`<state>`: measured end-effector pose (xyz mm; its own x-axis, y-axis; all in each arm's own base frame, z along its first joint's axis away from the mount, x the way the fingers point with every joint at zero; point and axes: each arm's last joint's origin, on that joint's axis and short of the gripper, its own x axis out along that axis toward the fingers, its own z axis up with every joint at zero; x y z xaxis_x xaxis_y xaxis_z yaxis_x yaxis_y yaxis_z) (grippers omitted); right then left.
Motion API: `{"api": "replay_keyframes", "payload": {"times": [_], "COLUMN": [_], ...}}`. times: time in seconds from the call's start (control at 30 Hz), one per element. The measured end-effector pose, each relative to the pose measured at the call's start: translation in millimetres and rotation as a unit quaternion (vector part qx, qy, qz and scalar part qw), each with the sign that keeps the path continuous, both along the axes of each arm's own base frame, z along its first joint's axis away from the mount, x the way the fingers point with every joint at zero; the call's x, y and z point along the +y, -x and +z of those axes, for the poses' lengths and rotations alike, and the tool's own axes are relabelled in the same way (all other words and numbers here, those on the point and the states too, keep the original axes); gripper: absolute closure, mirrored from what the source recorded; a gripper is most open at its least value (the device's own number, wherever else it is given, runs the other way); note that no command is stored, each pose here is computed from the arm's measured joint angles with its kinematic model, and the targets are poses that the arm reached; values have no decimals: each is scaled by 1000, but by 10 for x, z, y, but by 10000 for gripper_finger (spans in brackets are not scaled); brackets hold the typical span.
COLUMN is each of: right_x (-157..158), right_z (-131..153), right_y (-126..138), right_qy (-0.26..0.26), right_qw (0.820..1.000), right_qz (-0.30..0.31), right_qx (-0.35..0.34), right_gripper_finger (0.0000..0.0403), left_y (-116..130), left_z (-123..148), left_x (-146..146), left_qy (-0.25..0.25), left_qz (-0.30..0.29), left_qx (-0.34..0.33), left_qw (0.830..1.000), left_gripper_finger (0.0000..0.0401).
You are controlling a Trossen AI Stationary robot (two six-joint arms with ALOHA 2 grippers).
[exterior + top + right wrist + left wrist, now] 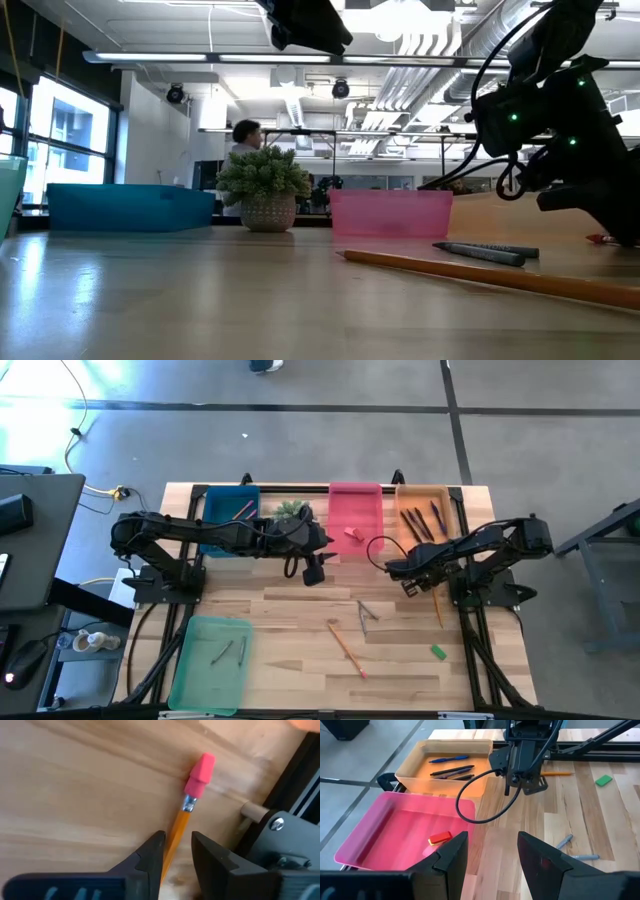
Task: Sort crayons/erasers/pens/pencils in bins
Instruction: Put the orange pencil into the blue bin
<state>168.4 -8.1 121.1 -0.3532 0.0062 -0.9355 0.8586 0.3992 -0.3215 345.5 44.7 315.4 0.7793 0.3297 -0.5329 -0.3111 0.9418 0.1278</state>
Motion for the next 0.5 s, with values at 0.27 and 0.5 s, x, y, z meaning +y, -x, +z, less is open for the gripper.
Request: {"api": "replay_keyframes", "payload": {"times": [0.27, 0.5], "right_x": [16, 20], "right_z": [-7, 7], "right_y": [-8, -31], "right_qy": [-29, -46], "right_qw": [1000, 998], "right_qz": [3, 26], "right_qx": [-6, -13], "right_gripper_finger": [349, 366], "left_y": [1, 1], "left_z": [-1, -1], "left_x": [0, 0], "left_qy": [-1, -1], "left_qz": [-1, -1], "left_qx": [1, 1], "left_qw": [1000, 1000], "left_gripper_finger": [243, 243]}}
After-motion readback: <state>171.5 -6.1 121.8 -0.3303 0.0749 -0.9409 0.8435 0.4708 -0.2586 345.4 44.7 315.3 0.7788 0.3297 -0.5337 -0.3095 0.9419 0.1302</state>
